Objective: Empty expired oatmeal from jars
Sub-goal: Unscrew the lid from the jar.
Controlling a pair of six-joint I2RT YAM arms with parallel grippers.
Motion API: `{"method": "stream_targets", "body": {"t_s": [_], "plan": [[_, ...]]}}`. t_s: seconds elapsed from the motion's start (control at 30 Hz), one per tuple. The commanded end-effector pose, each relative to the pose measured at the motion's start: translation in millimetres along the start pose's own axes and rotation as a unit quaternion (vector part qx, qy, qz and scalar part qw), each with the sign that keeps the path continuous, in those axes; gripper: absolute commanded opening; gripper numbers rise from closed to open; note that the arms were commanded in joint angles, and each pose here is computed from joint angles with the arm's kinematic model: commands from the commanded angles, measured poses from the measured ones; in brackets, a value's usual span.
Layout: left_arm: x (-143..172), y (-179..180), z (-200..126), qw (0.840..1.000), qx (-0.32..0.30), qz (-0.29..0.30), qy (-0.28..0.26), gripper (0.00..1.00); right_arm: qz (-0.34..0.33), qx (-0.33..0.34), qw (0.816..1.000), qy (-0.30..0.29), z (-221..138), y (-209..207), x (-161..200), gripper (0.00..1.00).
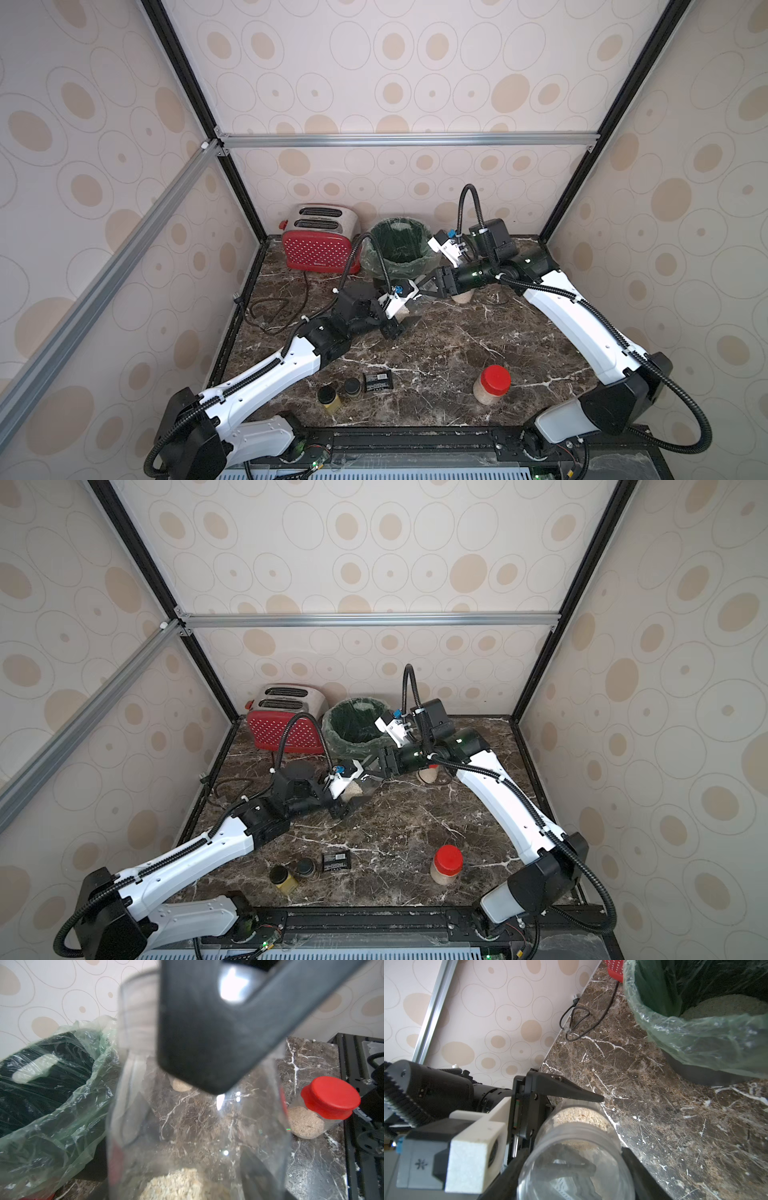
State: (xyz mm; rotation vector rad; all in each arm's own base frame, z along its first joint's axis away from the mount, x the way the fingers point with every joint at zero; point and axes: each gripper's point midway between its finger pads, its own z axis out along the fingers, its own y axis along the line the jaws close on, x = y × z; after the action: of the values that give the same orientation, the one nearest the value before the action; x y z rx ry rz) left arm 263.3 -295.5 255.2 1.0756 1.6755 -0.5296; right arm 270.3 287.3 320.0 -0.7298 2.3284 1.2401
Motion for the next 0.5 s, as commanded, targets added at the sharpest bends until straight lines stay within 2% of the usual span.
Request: {"method": "stream_targets", "body": {"t_s": [0.0,0.1,0.2,0.27,0.33,0.47], "plan": [[-27.5,-8.6,-8.8,0.999,0.026,0.009,-0.041,0.64,-0.142,-0.141,0.98,0.004,-9.6,56.2,4.4,0.55],[-31.1,-12.2,-7.6,0.998,0.039,0.004,-0.046,0.64,-0.203,-0.171,0.964,0.001,-13.1,65.4,9.1,0.54],[-30.6,-13.7,-7.8,0.998,0.042,0.002,-0.048,0.64,-0.227,-0.163,0.96,0.004,-14.5,62.7,11.1,0.65],[-29.9,-13.2,-8.5,0.998,0.04,0.002,-0.048,0.64,-0.218,-0.157,0.963,0.007,-16.9,60.7,10.5,0.79],[-30.8,-11.9,-9.8,0.998,0.036,0.004,-0.049,0.63,-0.199,-0.138,0.97,0.012,-19.4,56.8,11.1,0.9],[-30.4,-9.2,-9.8,0.998,0.027,0.006,-0.052,0.63,-0.141,-0.053,0.989,0.003,-27.3,41.1,9.7,1.0]]}}
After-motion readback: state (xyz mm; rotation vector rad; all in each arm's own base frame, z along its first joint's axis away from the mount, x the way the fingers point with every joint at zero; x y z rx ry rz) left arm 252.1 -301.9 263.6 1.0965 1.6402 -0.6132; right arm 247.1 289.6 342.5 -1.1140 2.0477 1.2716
